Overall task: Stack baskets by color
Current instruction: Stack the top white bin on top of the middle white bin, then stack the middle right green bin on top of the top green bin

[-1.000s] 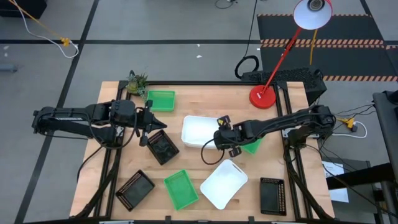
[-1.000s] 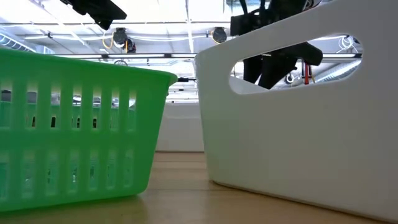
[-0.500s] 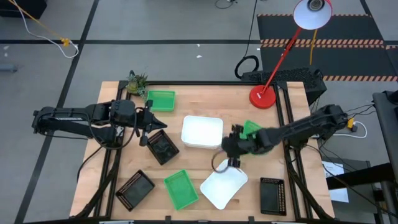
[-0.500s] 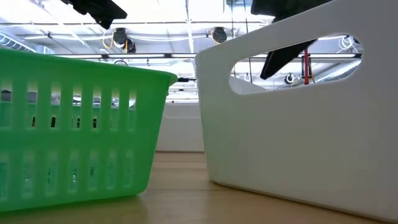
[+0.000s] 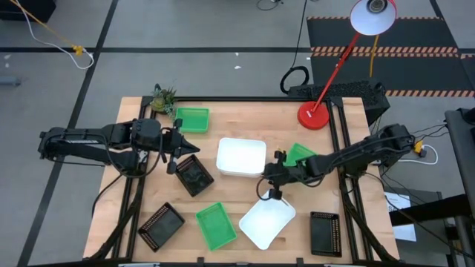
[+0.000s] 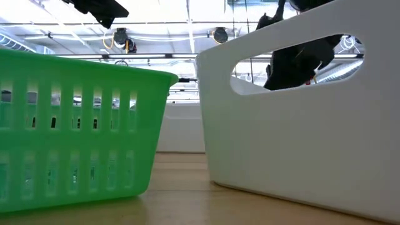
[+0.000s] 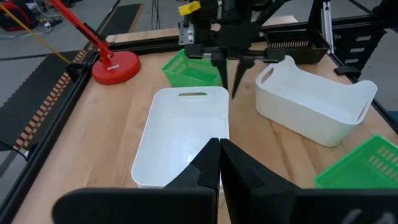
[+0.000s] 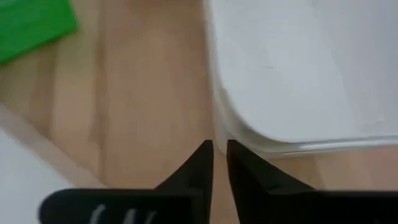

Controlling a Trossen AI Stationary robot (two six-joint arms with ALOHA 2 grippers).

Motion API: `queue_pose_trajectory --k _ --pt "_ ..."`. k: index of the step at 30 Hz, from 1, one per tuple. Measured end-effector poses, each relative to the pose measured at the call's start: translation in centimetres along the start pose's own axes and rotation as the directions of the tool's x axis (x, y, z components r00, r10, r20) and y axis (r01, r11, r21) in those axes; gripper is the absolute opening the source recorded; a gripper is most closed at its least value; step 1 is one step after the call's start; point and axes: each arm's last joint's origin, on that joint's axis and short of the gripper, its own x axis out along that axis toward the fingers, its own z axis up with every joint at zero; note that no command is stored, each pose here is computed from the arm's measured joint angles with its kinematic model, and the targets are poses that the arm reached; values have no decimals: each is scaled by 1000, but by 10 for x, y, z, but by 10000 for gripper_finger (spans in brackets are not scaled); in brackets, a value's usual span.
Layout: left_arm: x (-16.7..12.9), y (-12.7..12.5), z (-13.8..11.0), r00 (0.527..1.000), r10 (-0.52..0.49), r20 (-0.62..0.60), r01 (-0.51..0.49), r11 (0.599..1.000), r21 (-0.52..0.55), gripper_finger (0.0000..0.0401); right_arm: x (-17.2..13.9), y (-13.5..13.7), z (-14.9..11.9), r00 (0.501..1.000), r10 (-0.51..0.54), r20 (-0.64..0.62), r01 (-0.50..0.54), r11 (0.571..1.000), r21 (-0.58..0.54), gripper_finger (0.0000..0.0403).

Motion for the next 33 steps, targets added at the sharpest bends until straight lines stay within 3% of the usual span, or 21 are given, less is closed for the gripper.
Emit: queue_pose_trajectory --k 6,19,23,33 --pt "0 0 0 1000 0 1 0 1000 3 15 3 -9 -2 1000 -27 -13 27 1000 -6 3" --pt "0 0 0 1000 0 0 0 1000 5 15 1 -15 -1 999 -41 -22 41 999 7 1" --pt "0 0 0 1000 0 0 0 1000 -2 15 -16 -14 -1 1000 -6 -23 8 998 62 1" --pt "0 0 0 1000 0 -3 0 1000 -1 15 -68 -7 -26 986 -64 -152 92 978 187 23"
